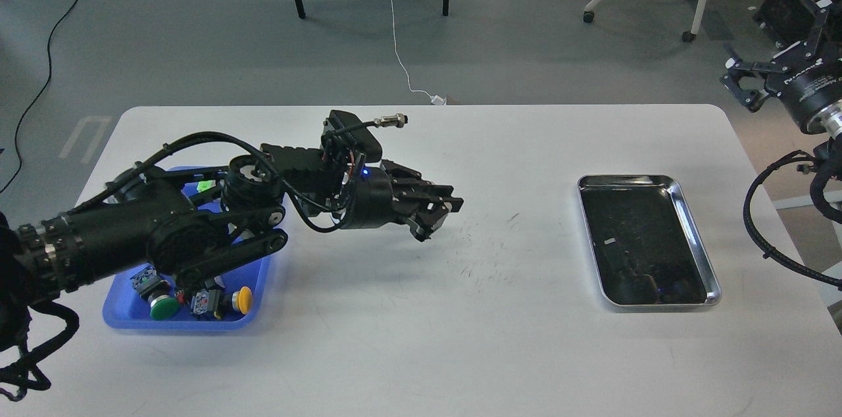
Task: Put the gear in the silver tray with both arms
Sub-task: 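Lift the black gear and carry it toward the table center, then open the left gripper to set the gear on the table, then raise the left arm away and bring the right gripper toward the gear, then lower the right gripper onto the black gear and grasp it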
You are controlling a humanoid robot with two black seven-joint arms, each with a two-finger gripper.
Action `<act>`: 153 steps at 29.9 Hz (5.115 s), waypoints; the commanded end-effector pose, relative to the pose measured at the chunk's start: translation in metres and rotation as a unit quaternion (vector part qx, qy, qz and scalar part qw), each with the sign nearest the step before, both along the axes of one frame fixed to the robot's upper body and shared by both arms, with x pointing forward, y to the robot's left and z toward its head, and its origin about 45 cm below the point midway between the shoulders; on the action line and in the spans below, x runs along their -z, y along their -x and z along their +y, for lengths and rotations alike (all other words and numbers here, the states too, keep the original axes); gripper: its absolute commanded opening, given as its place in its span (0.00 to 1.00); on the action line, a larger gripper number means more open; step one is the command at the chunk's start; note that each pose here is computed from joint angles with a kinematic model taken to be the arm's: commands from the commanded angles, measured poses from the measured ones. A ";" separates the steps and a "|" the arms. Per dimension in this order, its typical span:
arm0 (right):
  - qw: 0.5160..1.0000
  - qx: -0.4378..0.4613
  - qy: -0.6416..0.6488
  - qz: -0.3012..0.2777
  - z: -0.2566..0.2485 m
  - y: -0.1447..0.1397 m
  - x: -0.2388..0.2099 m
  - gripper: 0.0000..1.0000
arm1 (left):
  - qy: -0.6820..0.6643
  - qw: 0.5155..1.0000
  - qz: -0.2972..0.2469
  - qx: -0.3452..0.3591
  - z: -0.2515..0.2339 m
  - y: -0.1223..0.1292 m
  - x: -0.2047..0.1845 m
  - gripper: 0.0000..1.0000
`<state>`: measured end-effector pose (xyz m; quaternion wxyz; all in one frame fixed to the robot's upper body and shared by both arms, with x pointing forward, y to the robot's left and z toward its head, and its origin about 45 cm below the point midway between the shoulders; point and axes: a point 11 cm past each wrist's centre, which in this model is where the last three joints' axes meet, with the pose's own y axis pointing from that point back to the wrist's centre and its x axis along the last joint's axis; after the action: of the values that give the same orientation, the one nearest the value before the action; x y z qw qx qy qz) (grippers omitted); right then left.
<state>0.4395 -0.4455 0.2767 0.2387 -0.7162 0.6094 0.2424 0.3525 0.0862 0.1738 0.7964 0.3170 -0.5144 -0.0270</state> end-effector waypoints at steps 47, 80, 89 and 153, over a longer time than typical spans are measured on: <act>0.968 -0.134 0.206 -0.049 0.084 -0.042 -0.063 0.99 | 0.235 0.942 0.166 -0.175 -0.040 -0.025 -0.006 0.68; 0.421 -0.552 0.694 -0.191 0.343 0.025 0.039 0.98 | 0.695 0.473 0.387 -0.379 0.204 -0.105 -0.109 0.98; 0.217 -0.613 0.726 -0.223 0.335 0.061 0.091 0.94 | 0.693 0.473 0.394 -0.375 0.214 -0.097 -0.100 0.98; 0.100 -0.618 0.752 -0.207 0.309 0.082 0.140 0.35 | 0.686 0.482 0.370 -0.399 0.239 -0.095 -0.097 0.98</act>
<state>0.3574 -0.1363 0.1366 -0.5386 -0.6778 -0.2483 -0.4345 0.4474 0.3254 0.2712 0.8027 -0.1988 0.1548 0.5405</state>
